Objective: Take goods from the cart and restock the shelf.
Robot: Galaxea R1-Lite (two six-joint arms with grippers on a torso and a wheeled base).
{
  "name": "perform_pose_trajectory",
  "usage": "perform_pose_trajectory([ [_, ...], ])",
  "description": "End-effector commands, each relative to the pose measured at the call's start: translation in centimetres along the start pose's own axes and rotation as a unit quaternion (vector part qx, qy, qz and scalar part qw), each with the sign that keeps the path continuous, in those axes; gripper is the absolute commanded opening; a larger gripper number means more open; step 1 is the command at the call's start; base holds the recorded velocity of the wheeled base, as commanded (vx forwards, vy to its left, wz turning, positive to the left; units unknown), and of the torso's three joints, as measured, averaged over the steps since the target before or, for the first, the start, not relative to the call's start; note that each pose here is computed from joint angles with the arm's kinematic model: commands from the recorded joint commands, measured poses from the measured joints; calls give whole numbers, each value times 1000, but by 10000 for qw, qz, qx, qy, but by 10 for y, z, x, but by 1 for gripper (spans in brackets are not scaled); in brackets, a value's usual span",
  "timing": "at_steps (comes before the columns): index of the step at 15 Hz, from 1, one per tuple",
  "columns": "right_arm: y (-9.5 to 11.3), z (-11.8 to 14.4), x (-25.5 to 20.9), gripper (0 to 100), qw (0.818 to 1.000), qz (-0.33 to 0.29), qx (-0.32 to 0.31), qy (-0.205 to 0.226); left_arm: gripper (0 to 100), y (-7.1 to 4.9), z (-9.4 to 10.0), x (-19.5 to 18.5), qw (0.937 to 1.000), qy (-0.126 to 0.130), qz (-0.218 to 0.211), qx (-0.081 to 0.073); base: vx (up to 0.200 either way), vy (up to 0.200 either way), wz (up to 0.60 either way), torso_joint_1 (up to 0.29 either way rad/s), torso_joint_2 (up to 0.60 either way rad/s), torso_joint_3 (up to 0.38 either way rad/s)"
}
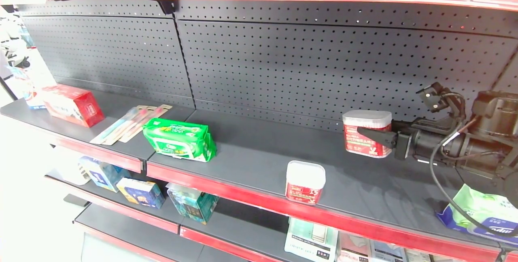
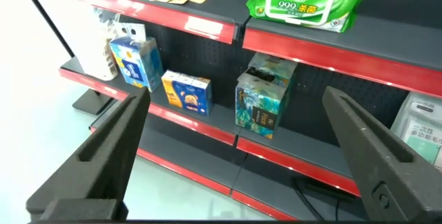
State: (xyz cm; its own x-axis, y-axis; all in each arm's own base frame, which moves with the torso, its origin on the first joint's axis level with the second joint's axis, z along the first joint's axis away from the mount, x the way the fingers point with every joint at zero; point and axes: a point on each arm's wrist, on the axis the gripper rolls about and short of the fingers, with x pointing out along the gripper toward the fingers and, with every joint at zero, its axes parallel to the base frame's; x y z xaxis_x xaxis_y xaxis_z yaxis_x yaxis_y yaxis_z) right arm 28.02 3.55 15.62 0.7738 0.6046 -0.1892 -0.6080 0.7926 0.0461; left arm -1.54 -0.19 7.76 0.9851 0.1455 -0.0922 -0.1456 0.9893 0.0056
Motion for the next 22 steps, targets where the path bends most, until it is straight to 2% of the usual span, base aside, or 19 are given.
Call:
perform_pose_trajectory([
  [1,-11,-14,20,0,9997,25,123,196,100,0,0,0,10000,6,3,0,0,0,0,0,0,0],
  [4,-16,-20,32,0,9997,71,123,211,100,0,0,0,10000,6,3,0,0,0,0,0,0,0],
  [6,-20,-29,46,0,9999,121,24,70,100,0,0,0,10000,6,3,0,0,0,0,0,0,0],
  [9,-23,-41,55,0,9992,385,52,113,100,0,0,0,10000,6,3,0,0,0,0,0,0,0],
  [14,-38,-52,83,0,9983,478,-197,-280,100,0,0,0,10000,6,3,0,0,0,0,0,0,0],
  [17,-49,-59,92,0,9954,857,-234,-355,100,0,0,0,10000,6,3,0,0,0,0,0,0,0],
  [22,-61,-68,105,0,9925,1112,-276,-432,100,0,0,0,10000,6,3,0,0,0,0,0,0,0],
])
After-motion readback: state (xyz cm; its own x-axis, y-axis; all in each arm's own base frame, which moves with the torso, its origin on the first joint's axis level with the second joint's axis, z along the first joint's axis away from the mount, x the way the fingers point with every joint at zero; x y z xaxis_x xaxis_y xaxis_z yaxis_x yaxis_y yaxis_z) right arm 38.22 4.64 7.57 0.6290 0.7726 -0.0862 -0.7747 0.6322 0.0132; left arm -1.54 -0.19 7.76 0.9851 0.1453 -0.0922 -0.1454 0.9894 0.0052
